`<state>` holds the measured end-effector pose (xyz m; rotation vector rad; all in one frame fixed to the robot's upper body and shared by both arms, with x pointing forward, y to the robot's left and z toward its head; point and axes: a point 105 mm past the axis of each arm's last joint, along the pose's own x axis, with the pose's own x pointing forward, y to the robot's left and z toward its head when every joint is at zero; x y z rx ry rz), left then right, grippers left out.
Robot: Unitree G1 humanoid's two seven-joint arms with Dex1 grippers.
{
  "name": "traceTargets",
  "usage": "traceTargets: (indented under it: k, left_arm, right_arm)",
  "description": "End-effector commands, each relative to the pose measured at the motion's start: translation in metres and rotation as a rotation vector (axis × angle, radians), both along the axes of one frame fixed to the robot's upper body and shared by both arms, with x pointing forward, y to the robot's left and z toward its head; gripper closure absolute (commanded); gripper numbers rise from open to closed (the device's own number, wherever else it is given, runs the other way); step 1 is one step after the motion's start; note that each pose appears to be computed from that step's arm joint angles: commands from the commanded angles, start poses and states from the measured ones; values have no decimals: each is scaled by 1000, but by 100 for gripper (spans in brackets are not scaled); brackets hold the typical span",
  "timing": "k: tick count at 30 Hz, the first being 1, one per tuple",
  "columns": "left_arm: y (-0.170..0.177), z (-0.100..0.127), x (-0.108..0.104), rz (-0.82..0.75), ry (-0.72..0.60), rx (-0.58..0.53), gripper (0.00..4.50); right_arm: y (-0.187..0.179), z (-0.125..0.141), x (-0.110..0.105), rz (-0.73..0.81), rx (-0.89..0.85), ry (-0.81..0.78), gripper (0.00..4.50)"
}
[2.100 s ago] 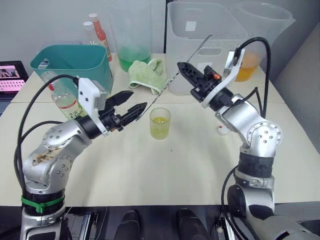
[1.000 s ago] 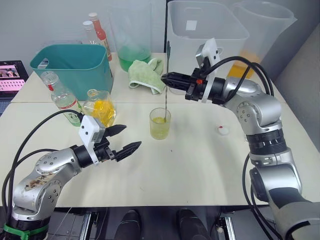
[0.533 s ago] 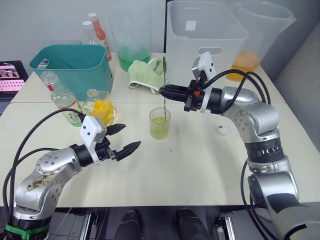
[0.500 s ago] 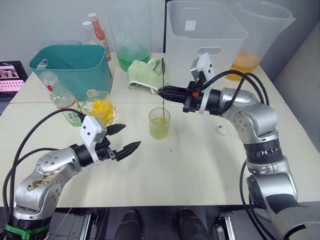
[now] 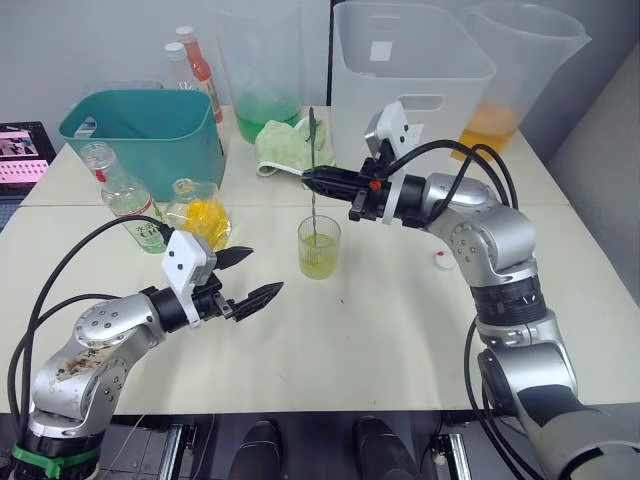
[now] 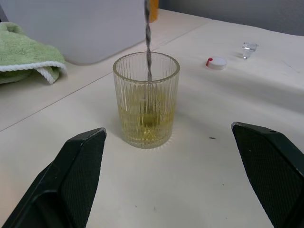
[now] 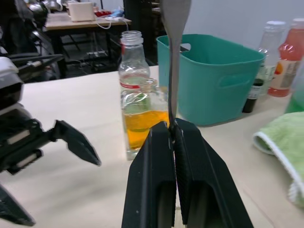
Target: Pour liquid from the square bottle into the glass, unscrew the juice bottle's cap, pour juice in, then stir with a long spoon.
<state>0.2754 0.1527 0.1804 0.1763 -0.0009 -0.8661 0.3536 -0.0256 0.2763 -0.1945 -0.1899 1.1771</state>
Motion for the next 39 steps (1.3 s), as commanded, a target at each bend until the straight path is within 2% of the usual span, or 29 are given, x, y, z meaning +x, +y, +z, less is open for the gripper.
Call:
traceTargets:
  k: [1,13,27,39]
  left_arm:
    - [1,10,2,-5,-48,10,1]
    - [0,8,3,-13,-47,12,1]
    - [3,3,3,-28,-28,20,1]
    - [2,4,5,-34,-35,18,1]
  right_arm:
    - [3,13,-1,-2,0,-83,450]
    - [-1,9,5,-18,-61,-88,450]
    - [-2,10,-11,62,2,11,450]
    - [7,32,3,-14,80,-96,450]
